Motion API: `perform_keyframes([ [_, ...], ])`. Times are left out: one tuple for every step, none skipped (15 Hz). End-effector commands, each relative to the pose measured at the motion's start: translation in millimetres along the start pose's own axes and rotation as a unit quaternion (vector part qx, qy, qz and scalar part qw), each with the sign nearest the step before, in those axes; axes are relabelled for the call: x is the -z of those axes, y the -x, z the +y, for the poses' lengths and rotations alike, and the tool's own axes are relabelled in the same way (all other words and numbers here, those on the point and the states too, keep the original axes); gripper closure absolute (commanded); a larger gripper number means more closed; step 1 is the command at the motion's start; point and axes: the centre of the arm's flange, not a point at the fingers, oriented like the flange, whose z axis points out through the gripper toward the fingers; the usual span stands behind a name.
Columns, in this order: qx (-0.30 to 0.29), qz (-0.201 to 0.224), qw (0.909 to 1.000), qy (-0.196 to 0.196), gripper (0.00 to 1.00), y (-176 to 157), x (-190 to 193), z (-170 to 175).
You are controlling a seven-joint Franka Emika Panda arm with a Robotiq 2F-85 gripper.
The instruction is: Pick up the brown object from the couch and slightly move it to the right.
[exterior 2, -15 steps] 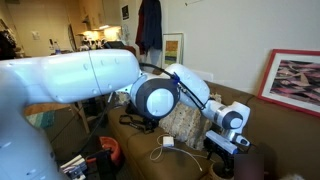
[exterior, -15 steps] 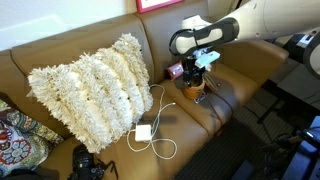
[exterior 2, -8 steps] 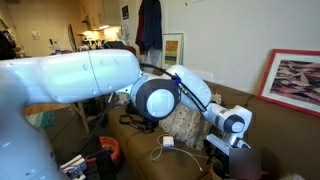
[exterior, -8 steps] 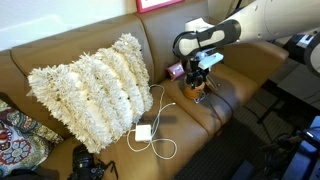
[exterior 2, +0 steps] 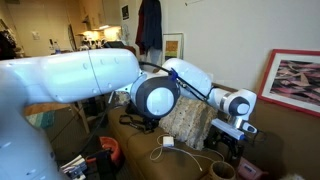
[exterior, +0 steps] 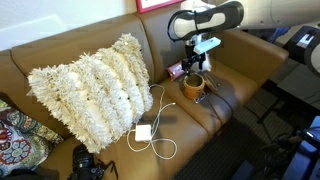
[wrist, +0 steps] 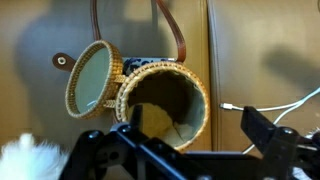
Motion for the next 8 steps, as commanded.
perform_keyframes([
  [0.005,0.007,0.9999,0.009,0.00,-69.3,22.5,1.6],
  [0.008,0.008,0.9999,0.010,0.00,-71.0,19.4,-0.6],
  [0.009,0.004,0.9999,0.011,0.00,-74.1,9.6,-2.4],
  [0.011,-0.003,0.9999,0.010,0.00,-76.2,0.8,-3.3],
  [0.010,-0.010,0.9998,0.011,0.00,-74.7,-9.1,-3.7],
  [0.010,-0.018,0.9997,0.010,0.00,-73.4,-18.3,-3.7],
  [0.010,-0.027,0.9995,0.010,0.00,-71.5,-28.5,-2.4],
  [0.011,-0.034,0.9993,0.009,0.00,-69.7,-36.8,-0.7],
])
